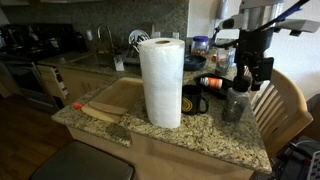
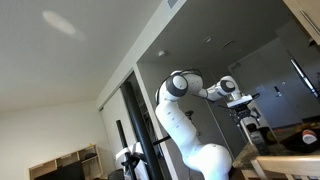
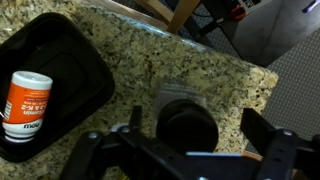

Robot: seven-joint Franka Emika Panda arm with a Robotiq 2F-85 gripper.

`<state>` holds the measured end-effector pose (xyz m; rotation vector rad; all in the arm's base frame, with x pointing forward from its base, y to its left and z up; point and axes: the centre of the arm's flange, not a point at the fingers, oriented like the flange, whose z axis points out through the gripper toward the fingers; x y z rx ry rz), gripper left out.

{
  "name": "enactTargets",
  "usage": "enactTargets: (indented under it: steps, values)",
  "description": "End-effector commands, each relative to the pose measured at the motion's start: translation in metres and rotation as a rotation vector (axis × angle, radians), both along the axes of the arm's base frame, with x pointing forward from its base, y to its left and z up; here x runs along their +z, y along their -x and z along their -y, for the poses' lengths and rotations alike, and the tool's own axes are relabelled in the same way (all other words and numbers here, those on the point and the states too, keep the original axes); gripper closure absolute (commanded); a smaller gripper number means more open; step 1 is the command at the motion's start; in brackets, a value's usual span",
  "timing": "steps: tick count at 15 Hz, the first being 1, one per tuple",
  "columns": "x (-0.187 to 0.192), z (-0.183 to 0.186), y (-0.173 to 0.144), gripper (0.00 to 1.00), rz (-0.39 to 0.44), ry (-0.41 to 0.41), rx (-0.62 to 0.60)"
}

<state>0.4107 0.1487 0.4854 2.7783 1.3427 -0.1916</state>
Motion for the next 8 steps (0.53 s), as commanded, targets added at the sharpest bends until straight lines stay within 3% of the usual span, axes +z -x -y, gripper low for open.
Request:
enactTargets:
  steps: [1,5,6,7,8]
  values:
    - [-0.0009,-0.0025,0.0010,0.00,0.017,-0.003,-0.003]
    - [-0.0002,-0.0014,0.0001,0.00,0.002,-0.002,-0.027]
    - [-0.0010,-0.0009,-0.0005,0.04,0.008,0.008,-0.026]
    - [-0.0010,-0.0009,-0.0003,0.26,0.008,0.007,-0.022]
    - [-0.0017,-0.0010,-0.0003,0.29,0.009,0.009,-0.021]
